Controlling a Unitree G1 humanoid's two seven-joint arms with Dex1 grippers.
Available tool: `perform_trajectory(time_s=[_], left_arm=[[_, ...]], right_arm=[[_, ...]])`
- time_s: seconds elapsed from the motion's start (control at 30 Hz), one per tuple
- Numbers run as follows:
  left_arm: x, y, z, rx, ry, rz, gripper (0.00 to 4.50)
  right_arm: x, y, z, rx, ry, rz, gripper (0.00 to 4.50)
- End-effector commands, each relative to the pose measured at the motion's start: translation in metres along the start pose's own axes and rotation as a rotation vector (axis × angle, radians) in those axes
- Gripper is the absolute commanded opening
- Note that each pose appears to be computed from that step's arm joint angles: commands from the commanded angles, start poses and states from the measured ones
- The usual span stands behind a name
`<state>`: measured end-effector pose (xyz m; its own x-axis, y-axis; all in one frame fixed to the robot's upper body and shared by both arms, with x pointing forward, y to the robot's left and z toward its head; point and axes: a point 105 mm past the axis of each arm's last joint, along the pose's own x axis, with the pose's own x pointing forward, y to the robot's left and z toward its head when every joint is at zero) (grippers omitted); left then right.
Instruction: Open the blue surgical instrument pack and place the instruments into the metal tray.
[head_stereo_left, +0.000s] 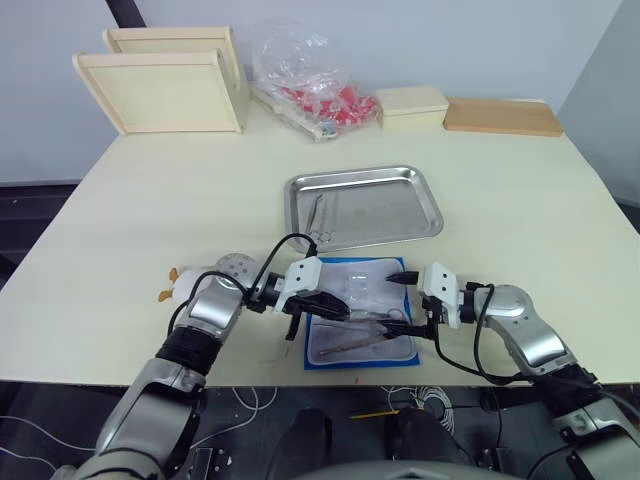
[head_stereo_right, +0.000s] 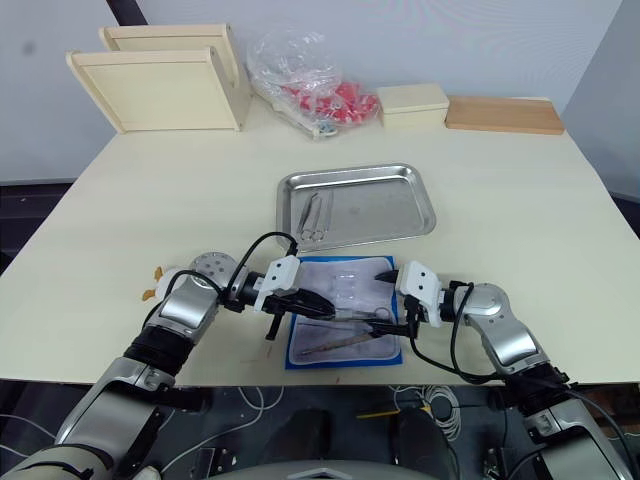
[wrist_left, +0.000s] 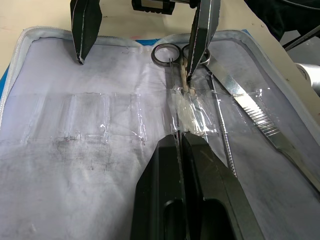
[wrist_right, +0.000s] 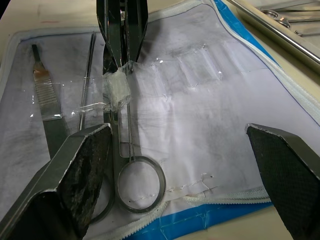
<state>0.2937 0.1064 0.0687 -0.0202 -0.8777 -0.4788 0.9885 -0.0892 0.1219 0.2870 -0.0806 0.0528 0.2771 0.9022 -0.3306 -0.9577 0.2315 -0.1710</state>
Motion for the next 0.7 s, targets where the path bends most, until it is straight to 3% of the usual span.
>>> perform_trajectory(time_s=[0.03,0.7], left_arm=[[-0.001,0.004,0.001,0.025,0.038,0.025,0.01],[-0.015,0.010,0.023,0.021,0.178,0.052,0.01]], right_arm=[[-0.012,0.020,-0.069,0.148,0.251,-0.003,4.50],[-0.007,0.020,-0.069,0.151,0.242,-0.004,4.50]])
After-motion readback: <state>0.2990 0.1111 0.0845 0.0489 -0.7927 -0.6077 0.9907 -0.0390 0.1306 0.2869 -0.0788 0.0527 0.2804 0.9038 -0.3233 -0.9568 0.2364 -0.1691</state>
